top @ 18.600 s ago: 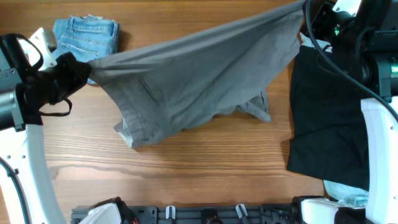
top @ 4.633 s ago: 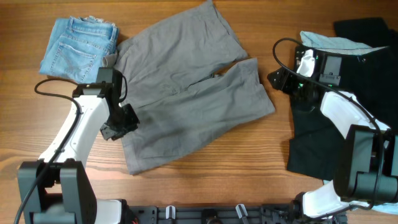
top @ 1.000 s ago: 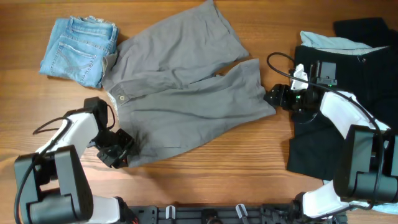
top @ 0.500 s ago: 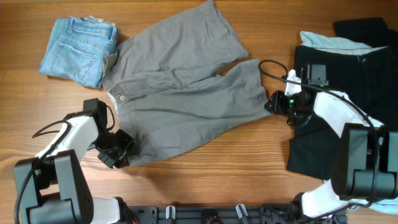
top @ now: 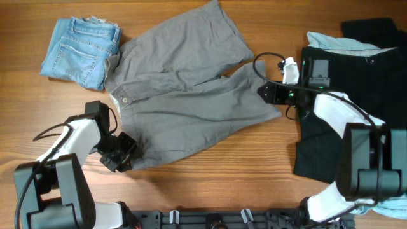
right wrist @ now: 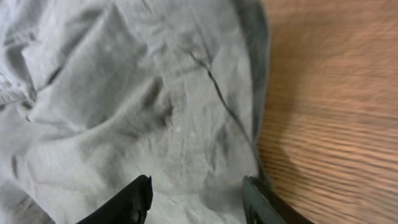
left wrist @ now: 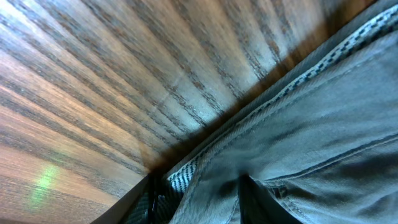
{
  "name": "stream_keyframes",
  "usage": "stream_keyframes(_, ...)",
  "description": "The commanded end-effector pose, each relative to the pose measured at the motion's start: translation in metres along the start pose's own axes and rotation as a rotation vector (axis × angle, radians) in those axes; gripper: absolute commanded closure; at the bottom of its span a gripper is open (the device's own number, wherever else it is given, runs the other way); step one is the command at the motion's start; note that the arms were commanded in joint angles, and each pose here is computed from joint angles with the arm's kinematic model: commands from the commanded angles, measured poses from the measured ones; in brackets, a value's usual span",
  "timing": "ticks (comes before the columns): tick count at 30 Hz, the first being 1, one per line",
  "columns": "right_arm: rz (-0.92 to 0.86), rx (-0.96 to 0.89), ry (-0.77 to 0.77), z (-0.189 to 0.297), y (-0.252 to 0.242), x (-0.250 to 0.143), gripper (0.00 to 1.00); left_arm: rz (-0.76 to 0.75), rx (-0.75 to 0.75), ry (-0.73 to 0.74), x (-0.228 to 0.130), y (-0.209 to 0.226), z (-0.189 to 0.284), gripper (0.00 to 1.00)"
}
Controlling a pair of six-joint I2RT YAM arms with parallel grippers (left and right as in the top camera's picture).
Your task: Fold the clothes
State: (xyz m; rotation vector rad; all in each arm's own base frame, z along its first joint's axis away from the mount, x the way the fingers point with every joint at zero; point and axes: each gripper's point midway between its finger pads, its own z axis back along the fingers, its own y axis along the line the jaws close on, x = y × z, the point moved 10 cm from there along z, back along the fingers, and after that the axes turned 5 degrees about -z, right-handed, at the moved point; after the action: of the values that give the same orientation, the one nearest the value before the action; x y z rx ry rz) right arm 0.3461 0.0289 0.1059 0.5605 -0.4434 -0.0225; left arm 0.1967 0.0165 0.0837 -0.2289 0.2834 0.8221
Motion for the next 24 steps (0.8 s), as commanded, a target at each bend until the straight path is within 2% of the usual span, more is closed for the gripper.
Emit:
stream_keyframes(1, -0.015, -0.007, 0.028, -0.01, -0.005, -0.002, 0.68, 0.009, 0.064, -0.007, 0.003, 0.009, -0.023, 0.57)
stream_keyframes(2, -0.011, 0.005, 0.019, -0.009, -0.003, 0.0, 0.84, 0.009, 0.063, -0.007, 0.003, 0.009, -0.023, 0.57)
stream_keyframes(3, -0.001, 0.025, 0.007, -0.007, 0.0, 0.004, 0.93, 0.009, 0.063, -0.007, 0.003, 0.009, -0.023, 0.58)
stream_keyframes(4, 0.014, 0.032, -0.016, -0.002, 0.004, 0.012, 0.95, 0.009, 0.063, -0.007, 0.003, 0.009, -0.023, 0.57)
stream_keyframes(5, 0.023, 0.025, -0.029, 0.0, 0.005, 0.017, 0.85, 0.008, 0.063, -0.008, 0.003, 0.009, -0.023, 0.57)
stream_keyframes(6, 0.032, 0.005, -0.05, 0.003, 0.006, 0.023, 0.66, 0.008, 0.062, -0.009, 0.004, 0.008, -0.023, 0.58)
stream_keyframes(7, 0.037, -0.022, -0.062, 0.004, 0.006, 0.027, 0.53, 0.008, 0.061, -0.01, 0.004, 0.008, -0.023, 0.58)
stream_keyframes(8, 0.033, -0.052, -0.061, 0.004, 0.003, 0.026, 0.46, 0.007, 0.059, -0.012, 0.004, 0.008, -0.023, 0.57)
stream_keyframes(10, 0.012, -0.112, -0.033, 0.004, -0.002, 0.021, 0.43, 0.007, 0.059, -0.012, 0.004, 0.008, -0.023, 0.57)
stream_keyframes(14, -0.039, -0.133, 0.06, -0.007, -0.012, 0.004, 0.43, 0.007, 0.059, -0.013, 0.004, 0.008, -0.023, 0.57)
stream_keyframes(16, -0.056, -0.054, 0.095, -0.015, -0.011, -0.002, 0.57, 0.007, 0.059, -0.013, 0.004, 0.008, -0.023, 0.57)
stream_keyframes(18, -0.026, 0.08, 0.055, -0.014, 0.0, 0.007, 0.83, 0.007, 0.059, -0.013, 0.004, 0.008, -0.023, 0.57)
stream_keyframes(20, 0.002, 0.17, 0.019, -0.011, 0.009, 0.018, 0.96, 0.007, 0.059, -0.013, 0.004, 0.008, -0.023, 0.57)
stream_keyframes(24, 0.005, 0.237, -0.108, -0.001, 0.023, 0.055, 0.96, 0.007, 0.059, -0.013, 0.004, 0.008, -0.023, 0.57)
